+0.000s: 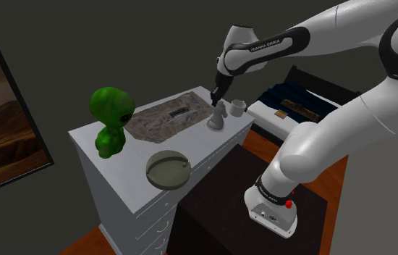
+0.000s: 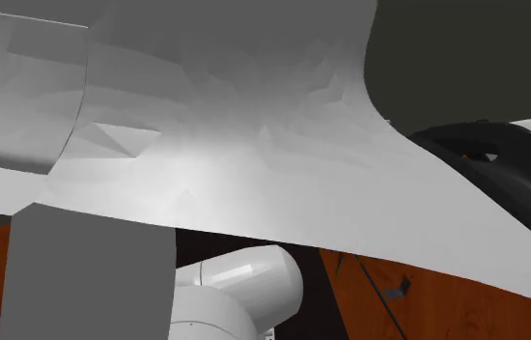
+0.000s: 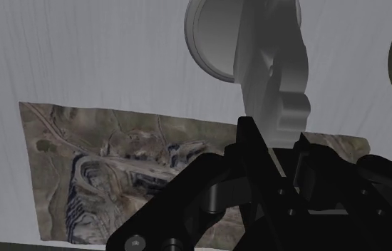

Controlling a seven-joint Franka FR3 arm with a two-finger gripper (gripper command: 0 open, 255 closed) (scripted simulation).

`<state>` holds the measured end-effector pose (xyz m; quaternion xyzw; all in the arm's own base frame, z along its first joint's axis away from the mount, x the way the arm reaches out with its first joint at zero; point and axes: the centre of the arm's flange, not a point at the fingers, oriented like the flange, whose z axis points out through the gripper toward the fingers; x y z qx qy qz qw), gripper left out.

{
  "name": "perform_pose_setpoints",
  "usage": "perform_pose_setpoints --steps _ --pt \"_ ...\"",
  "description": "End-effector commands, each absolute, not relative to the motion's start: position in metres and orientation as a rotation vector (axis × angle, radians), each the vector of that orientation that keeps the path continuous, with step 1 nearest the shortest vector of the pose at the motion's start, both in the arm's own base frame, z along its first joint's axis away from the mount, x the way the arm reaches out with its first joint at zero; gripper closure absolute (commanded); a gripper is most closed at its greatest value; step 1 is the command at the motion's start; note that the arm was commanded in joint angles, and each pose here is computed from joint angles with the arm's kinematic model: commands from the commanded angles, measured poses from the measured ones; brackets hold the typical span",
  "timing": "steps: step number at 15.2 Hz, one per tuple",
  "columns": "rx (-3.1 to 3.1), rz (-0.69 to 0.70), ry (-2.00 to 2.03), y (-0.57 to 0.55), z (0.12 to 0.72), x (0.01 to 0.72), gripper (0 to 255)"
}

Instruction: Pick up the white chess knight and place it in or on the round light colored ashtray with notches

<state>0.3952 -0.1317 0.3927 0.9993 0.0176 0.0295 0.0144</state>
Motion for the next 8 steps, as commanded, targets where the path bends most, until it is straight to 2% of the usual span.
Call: perform_pose_setpoints --steps 1,8 --pt "3.110 0.093 0.052 -0.105 0.398 0.397 255" --pt "3.110 0.093 0.052 -0.013 0.410 0.401 255"
